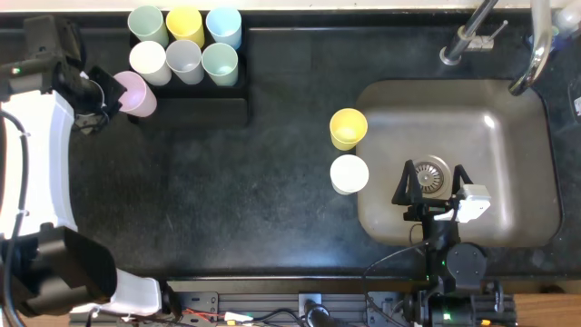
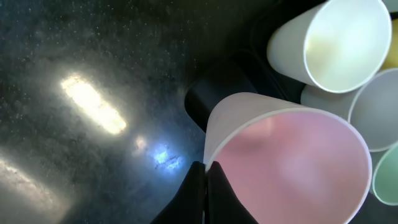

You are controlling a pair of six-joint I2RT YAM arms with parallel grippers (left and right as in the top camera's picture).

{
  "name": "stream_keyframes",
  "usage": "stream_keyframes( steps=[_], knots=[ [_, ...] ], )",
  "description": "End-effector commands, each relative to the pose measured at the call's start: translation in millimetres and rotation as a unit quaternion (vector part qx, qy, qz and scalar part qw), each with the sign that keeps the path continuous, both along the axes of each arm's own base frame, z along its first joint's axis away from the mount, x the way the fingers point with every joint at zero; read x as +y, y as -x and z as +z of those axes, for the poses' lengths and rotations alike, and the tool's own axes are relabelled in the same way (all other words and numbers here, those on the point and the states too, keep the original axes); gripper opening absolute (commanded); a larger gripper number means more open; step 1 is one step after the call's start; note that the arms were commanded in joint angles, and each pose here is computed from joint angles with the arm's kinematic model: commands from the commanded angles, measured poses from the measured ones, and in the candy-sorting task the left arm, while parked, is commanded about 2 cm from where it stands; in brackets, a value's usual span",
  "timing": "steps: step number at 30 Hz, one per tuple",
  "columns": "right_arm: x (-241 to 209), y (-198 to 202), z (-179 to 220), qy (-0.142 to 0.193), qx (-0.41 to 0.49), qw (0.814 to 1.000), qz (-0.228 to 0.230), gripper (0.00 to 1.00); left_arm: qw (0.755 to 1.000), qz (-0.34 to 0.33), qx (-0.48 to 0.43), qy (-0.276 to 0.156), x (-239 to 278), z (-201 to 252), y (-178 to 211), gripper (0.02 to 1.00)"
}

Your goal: Store Cups

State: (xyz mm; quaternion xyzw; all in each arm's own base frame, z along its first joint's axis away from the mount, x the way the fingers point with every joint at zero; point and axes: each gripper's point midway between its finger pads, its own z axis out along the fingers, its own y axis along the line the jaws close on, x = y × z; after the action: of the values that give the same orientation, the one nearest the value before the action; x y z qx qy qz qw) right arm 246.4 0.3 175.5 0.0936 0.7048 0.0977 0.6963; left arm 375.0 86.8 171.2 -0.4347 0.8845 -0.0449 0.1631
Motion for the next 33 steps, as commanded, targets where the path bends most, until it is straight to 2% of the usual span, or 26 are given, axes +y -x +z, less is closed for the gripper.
stream_keyframes(
  steps=[1,17,29,30,31,32,33],
  knots=[
    [-2,0,-4,0.003,0.000,1.000,-0.003,0.998,1.000,0.003,0.010,0.012,1,-17,-12,0.036],
    [-2,0,-4,0.003,0.000,1.000,-0.003,0.998,0.999,0.000,0.030,0.024,2,-53,-29,0.036],
    [-2,0,-4,0.003,0.000,1.000,-0.003,0.998,0.999,-0.013,0.043,0.016,-5,-75,-40,0.036],
    [-2,0,-4,0.003,0.000,1.000,-0.003,0.998,0.999,-0.014,0.044,0.015,-6,-75,-40,0.117],
    [-2,0,-4,0.003,0.000,1.000,-0.003,0.998,0.999,-0.015,0.043,0.014,-7,-75,-40,0.384],
    [-2,0,-4,0.003,0.000,1.000,-0.003,0.998,0.999,-0.016,0.043,0.013,-7,-75,-40,0.752],
    [-2,0,-4,0.003,0.000,1.000,-0.003,0.998,0.999,-0.016,0.043,0.013,-8,-75,-41,0.965]
  ],
)
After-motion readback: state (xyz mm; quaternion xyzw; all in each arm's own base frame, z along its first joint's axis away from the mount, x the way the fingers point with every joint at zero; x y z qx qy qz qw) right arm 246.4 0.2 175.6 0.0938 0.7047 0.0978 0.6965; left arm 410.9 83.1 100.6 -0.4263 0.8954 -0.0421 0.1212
